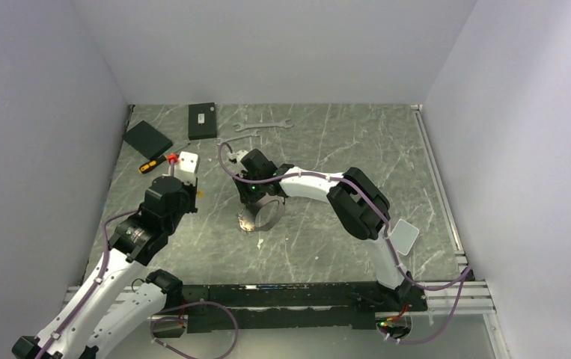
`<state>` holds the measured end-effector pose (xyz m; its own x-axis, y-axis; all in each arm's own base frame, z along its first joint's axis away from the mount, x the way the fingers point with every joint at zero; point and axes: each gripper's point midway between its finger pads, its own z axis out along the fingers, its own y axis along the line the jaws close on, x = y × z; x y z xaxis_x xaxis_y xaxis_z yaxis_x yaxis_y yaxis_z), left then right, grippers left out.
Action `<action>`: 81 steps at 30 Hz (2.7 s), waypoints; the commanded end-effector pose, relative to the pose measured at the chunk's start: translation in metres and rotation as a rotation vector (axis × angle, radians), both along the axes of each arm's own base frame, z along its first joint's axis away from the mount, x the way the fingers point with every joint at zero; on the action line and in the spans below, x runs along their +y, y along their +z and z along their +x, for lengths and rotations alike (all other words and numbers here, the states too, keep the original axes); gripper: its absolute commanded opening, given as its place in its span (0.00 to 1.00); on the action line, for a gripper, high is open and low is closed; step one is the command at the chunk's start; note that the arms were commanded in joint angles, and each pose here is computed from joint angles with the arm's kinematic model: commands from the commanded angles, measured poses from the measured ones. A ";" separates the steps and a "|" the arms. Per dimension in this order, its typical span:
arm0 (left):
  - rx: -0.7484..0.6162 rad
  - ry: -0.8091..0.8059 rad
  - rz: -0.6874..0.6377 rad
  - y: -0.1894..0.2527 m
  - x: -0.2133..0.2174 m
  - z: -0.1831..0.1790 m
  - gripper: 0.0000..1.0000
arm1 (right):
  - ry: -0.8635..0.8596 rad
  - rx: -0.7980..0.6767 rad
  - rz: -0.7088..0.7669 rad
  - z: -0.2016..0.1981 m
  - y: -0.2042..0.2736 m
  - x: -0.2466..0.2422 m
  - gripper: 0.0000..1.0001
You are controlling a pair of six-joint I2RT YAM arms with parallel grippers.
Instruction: Put the keys on the keyring
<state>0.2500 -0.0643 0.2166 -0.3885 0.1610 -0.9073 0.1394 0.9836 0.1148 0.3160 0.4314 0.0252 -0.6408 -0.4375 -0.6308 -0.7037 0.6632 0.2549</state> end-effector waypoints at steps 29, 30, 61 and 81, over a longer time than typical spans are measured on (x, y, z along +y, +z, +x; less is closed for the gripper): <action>-0.048 -0.045 -0.048 0.017 -0.010 0.007 0.00 | 0.067 -0.136 0.094 -0.012 0.070 -0.014 0.00; -0.049 -0.067 -0.059 0.018 -0.014 0.006 0.00 | 0.071 -0.151 0.115 -0.013 0.077 -0.014 0.00; -0.045 -0.522 -0.240 0.031 -0.099 -0.010 0.00 | 0.214 -0.414 0.477 -0.072 0.190 -0.044 0.00; 0.048 -0.741 -0.180 0.018 -0.135 0.001 0.00 | 0.314 -0.392 0.556 -0.097 0.212 -0.042 0.00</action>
<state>0.2473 -0.1898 0.2134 -0.3524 0.2395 -0.9047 0.7216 0.6851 -0.0998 0.2226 0.3819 0.2011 -0.2854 -0.2032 -0.9366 -0.9231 0.3210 0.2117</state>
